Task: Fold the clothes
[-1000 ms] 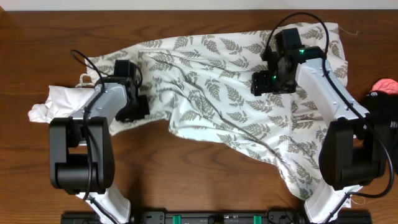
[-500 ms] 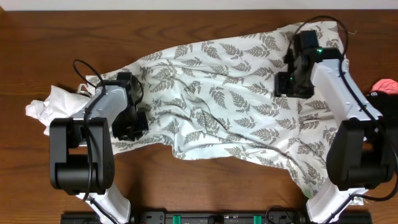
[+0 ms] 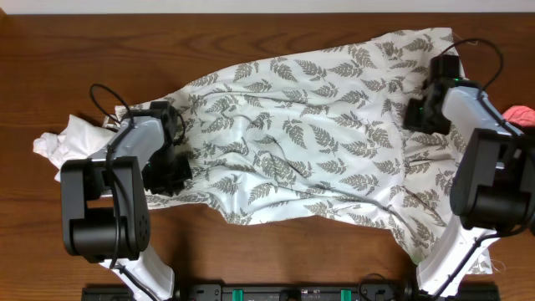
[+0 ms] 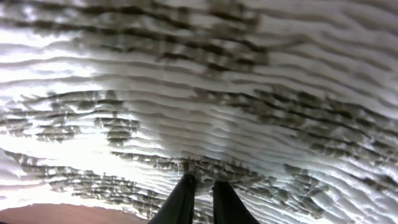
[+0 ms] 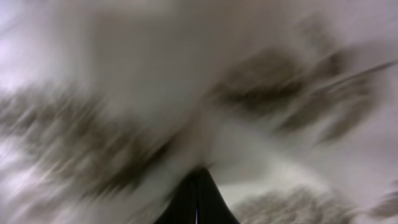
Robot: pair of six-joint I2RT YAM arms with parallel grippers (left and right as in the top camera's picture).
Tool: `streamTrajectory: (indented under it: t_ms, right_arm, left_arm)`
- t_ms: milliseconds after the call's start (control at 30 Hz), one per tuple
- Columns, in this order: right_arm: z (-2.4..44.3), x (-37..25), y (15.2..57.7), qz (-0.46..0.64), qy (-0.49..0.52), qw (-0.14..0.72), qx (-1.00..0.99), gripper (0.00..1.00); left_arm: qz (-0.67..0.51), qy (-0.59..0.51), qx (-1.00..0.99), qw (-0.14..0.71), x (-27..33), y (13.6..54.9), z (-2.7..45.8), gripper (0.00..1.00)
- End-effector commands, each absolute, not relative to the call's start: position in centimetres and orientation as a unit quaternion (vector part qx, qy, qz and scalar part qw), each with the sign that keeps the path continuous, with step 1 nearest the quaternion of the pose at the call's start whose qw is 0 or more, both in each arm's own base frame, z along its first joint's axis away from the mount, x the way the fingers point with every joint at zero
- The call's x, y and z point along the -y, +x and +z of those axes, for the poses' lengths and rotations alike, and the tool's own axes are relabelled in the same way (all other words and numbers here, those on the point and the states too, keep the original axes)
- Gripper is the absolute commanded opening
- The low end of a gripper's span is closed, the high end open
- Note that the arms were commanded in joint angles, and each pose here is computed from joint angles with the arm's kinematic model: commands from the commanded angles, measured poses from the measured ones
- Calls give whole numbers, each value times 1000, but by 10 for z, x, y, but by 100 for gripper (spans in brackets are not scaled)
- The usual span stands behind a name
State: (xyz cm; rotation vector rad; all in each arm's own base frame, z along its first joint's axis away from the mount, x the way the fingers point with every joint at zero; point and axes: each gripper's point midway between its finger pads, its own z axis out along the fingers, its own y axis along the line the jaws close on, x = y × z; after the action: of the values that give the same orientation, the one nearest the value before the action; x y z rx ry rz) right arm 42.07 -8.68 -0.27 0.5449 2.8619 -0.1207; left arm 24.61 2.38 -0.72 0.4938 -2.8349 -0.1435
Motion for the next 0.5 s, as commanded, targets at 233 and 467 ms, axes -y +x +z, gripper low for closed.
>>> streamTrajectory:
  t_ms: [233, 467]
  right_arm:
    - [-32, 179, 422, -104, 211, 142, -961, 1]
    - [2, 153, 456, 5, 144, 207, -968, 31]
  left_arm:
    - [-77, 212, 957, 181, -53, 217, -34, 13]
    - [-74, 216, 961, 158, -55, 228, -35, 15]
